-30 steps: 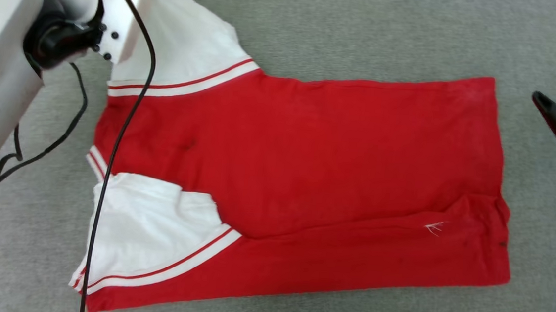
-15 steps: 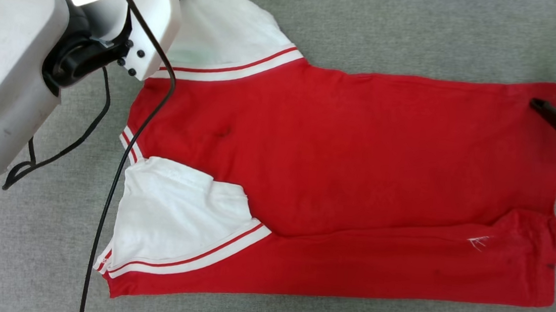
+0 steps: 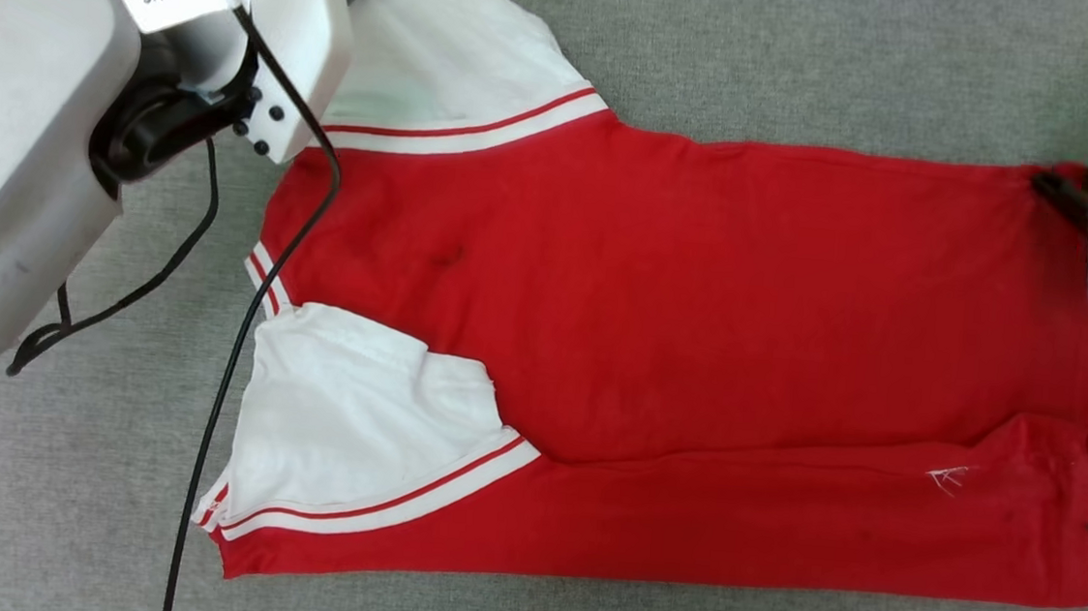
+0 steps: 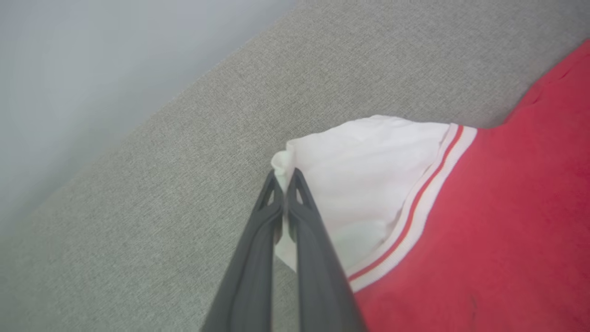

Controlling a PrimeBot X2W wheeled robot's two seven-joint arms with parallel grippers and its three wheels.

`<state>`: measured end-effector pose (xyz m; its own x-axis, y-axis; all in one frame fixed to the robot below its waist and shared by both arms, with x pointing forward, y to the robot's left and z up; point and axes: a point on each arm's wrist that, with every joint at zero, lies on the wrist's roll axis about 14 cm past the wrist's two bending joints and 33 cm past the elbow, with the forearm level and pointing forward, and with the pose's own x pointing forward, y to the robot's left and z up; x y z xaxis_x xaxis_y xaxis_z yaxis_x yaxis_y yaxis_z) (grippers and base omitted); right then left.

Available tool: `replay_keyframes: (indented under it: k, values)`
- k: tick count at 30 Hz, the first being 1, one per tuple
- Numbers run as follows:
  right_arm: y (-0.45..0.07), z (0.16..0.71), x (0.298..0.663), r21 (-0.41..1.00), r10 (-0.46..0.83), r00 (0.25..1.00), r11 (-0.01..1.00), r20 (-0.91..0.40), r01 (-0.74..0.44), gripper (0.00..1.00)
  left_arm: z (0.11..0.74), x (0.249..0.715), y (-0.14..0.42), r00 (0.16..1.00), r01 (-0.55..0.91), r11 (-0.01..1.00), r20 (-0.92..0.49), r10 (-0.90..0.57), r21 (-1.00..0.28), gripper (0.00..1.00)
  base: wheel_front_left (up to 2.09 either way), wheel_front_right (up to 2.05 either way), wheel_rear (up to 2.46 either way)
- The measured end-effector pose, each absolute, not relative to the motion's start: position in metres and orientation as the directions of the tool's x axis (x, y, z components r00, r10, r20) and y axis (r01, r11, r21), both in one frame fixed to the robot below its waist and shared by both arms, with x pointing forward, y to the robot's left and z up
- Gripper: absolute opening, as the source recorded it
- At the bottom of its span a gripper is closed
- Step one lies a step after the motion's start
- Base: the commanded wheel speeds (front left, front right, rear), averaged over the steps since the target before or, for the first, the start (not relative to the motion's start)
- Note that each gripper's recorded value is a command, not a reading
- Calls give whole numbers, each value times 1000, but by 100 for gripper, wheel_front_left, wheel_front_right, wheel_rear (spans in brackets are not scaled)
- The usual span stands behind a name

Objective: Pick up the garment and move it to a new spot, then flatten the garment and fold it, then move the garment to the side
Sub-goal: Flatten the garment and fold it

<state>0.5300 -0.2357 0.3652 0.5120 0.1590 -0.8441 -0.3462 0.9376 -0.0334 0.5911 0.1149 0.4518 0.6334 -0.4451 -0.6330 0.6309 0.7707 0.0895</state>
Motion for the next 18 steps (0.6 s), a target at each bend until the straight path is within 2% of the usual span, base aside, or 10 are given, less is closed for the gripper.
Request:
replay_keyframes:
  k: [8,18]
  values:
    - [-229,408,532,-26,225,683,942,-694,-336,0,471,571,124,672,602,794,-590,-448,83,0,0,0,0]
    - [-226,449,499,-32,272,778,936,-567,-350,0,486,520,131,687,583,809,-573,-447,68,0,0,0,0]
